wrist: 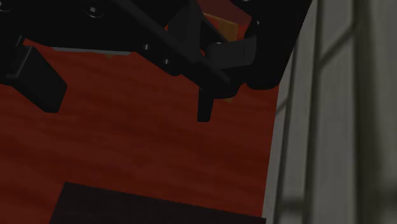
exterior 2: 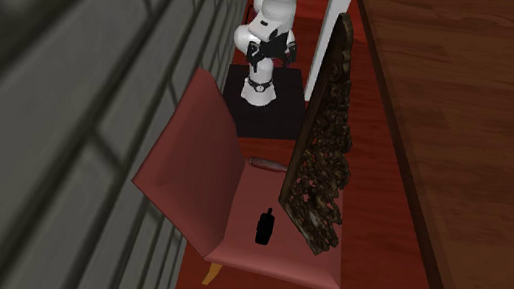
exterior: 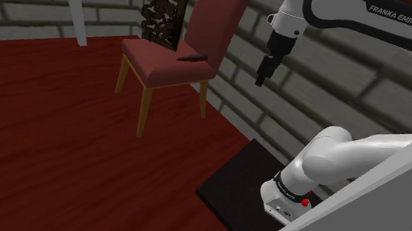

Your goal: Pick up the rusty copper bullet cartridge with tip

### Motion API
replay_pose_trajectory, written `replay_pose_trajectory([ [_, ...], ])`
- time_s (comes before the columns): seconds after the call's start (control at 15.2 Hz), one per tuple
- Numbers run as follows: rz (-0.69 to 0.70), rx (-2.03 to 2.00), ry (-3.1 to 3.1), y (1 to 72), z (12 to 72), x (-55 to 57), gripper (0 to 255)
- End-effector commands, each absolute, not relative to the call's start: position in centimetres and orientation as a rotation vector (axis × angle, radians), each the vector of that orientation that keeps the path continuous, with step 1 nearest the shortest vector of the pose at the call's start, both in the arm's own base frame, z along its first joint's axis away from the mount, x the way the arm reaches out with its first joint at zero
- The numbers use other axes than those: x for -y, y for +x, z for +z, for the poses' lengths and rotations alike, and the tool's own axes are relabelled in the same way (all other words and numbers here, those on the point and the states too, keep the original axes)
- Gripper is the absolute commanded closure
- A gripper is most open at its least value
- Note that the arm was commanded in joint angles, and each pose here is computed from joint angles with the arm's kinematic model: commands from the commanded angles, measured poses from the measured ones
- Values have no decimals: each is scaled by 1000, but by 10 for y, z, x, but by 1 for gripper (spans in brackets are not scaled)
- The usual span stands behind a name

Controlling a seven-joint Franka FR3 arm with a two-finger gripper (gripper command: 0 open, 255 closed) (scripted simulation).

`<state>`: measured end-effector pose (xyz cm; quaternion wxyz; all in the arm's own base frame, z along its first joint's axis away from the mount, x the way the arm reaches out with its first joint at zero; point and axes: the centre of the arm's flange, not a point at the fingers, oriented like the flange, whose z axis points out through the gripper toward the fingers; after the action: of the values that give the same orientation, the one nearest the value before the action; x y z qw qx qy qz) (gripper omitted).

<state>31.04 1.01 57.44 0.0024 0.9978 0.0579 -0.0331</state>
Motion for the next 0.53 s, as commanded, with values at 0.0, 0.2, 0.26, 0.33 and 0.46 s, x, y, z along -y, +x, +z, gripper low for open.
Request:
replay_pose_trajectory([
  [0.0,-104,-182,3130,310,574,-10,0],
  [0.2,-91,-405,3101,344,570,6,0],
  [0.26,-87,-478,3088,356,568,10,0],
  [0.33,-83,-552,3073,368,567,13,0],
  [0.46,-74,-697,3039,392,564,19,0],
])
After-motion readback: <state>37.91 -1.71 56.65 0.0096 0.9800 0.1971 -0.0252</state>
